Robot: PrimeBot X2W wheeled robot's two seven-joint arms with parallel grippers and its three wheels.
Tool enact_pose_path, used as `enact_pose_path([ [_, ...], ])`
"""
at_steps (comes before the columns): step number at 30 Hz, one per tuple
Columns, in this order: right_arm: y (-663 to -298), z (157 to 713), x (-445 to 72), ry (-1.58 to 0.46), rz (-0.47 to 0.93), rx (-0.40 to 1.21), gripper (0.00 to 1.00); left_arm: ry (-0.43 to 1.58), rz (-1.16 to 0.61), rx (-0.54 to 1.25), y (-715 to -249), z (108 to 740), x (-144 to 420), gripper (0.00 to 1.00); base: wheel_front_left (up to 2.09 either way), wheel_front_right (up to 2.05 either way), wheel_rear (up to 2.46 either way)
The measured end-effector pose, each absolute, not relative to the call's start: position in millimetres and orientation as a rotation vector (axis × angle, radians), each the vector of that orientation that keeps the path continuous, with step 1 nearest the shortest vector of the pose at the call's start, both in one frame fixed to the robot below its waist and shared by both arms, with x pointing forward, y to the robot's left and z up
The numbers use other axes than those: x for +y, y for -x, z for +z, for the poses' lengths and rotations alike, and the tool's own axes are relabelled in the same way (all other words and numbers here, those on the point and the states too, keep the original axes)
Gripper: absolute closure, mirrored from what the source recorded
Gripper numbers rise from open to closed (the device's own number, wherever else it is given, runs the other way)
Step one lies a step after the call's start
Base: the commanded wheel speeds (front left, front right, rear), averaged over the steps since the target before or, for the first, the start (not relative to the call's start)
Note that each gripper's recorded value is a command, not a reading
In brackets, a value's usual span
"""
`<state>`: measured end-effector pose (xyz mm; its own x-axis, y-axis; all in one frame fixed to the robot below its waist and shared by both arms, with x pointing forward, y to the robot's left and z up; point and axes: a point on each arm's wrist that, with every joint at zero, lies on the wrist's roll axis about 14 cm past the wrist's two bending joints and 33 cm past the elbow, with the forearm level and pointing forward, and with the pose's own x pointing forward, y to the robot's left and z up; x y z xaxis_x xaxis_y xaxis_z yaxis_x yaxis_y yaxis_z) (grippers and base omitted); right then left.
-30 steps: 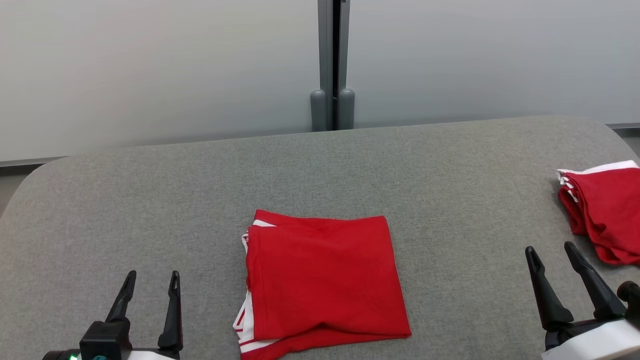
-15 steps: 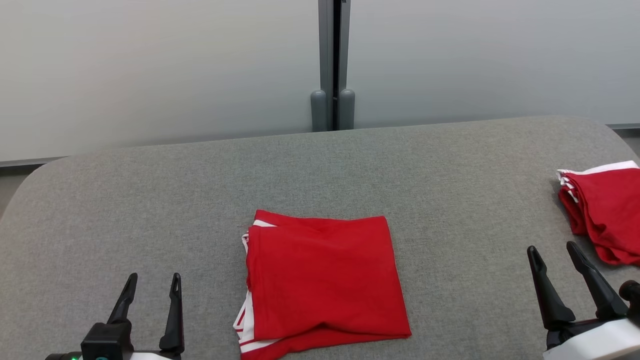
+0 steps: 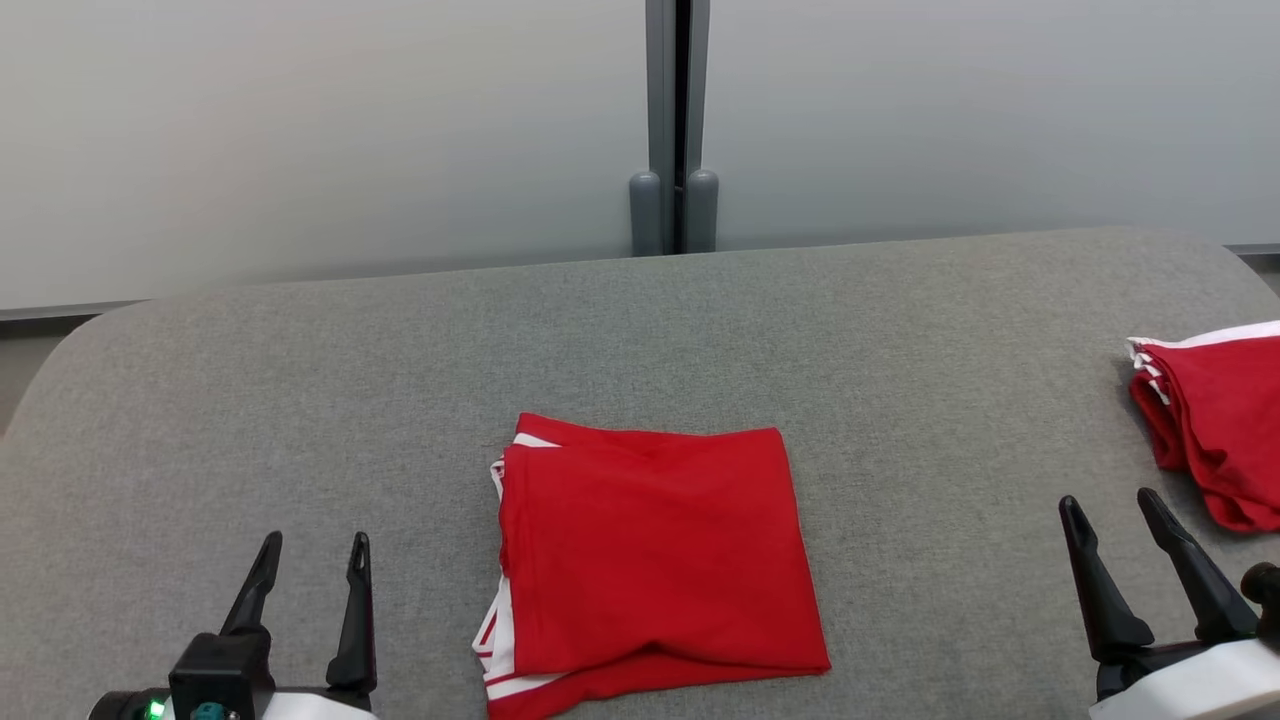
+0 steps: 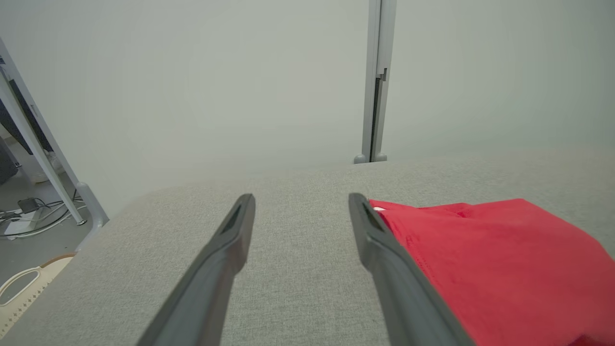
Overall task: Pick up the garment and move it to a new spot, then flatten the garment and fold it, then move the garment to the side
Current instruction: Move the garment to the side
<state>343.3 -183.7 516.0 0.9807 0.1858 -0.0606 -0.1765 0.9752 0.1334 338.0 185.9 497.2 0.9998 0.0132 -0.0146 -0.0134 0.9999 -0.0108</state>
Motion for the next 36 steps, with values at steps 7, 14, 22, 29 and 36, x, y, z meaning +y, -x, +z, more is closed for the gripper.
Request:
enact_pose_path([
  [7,-364,493,-162,-0.132,0.247,0.156,0.00,0.023,0.014,-0.022,-355,508,183,0.00,0.00,0.00,0.00],
  [14,-390,446,-106,-0.151,0.403,0.307,0.00,0.023,0.073,-0.051,-366,511,197,0.00,0.00,0.00,0.00],
  [22,-395,386,-46,-0.191,0.552,0.514,0.00,0.025,0.123,-0.063,-379,508,208,0.00,0.00,0.00,0.00],
  [29,-400,361,-31,-0.200,0.588,0.597,1.00,0.016,0.150,-0.066,-384,505,214,0.00,0.00,0.00,0.00],
  [36,-400,372,-44,-0.187,0.573,0.542,1.00,-0.004,0.127,-0.095,-393,512,208,0.00,0.00,0.00,0.00],
])
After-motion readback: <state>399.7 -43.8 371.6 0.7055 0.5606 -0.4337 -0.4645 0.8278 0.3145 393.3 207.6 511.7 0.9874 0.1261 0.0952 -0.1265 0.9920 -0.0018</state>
